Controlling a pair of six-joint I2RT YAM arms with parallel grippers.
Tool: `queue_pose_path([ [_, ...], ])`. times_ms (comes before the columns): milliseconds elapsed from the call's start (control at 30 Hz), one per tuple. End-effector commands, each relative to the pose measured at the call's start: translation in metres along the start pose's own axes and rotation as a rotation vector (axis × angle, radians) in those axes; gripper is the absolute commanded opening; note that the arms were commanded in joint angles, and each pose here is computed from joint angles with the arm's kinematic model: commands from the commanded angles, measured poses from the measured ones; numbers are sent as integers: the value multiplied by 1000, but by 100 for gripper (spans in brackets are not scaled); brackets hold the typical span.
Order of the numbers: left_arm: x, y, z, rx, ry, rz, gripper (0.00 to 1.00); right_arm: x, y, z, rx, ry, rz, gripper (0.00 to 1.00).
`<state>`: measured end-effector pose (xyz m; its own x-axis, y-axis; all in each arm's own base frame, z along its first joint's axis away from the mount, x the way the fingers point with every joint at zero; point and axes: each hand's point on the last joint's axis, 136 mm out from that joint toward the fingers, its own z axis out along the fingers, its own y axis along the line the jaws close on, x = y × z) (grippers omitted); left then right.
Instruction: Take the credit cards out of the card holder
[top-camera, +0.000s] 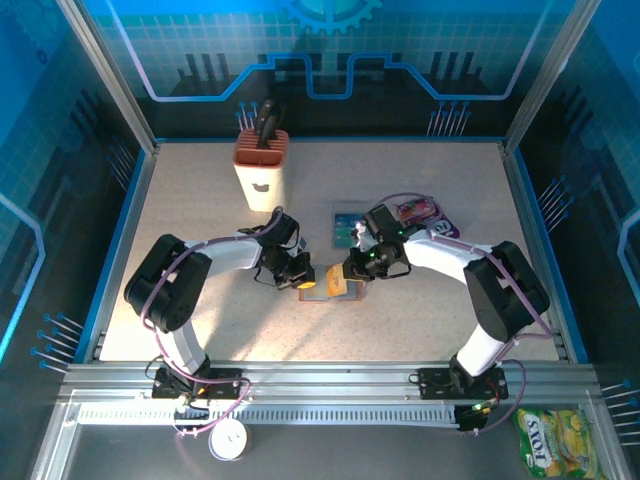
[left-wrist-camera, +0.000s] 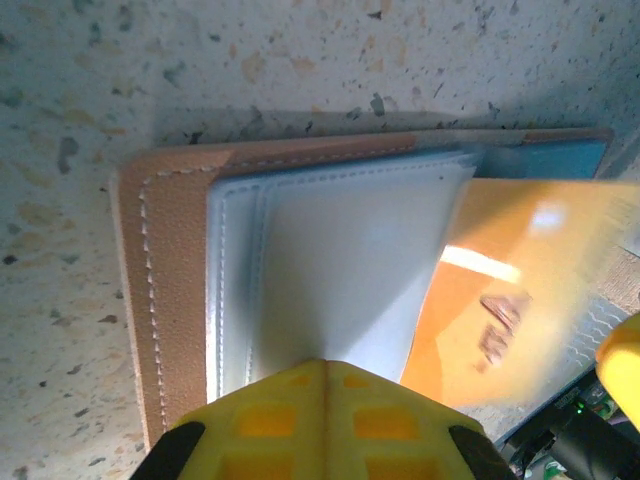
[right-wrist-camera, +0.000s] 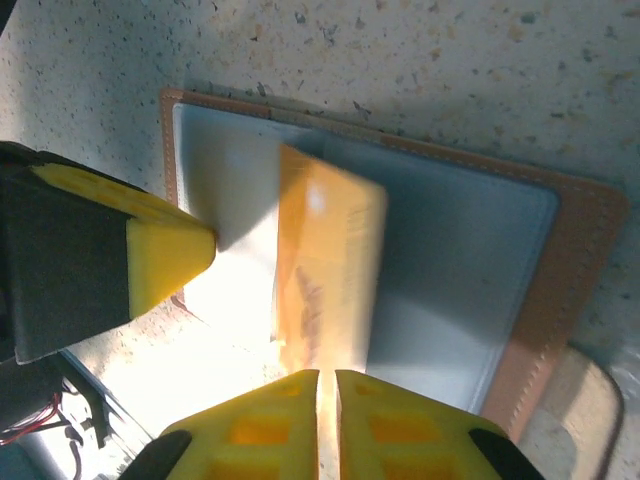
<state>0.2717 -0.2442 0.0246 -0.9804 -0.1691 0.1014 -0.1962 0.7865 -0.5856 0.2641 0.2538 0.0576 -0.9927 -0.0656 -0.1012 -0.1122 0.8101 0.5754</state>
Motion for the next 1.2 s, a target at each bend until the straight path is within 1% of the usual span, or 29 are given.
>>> queue_pose_path([
  [0,-6,0,-2,-16,-6,8,0,-7,1,-18,30,-24,-42,12],
  [167,-5,-1,-2,-8,-5,6,0,-10,0,-18,23,-11,-42,11],
  [400,-7,-20,-13,48,-19,14,2,-5,-1,-2,-28,19,12,20],
  [533,-5,-35,-14,80,-12,27,3,-2,-5,7,-41,36,35,22],
  [867,1,-47,4,58,21,56,1,1,-15,8,-7,37,52,24],
  [1167,3,-42,18,39,42,52,0,3,-17,11,-11,44,65,26],
])
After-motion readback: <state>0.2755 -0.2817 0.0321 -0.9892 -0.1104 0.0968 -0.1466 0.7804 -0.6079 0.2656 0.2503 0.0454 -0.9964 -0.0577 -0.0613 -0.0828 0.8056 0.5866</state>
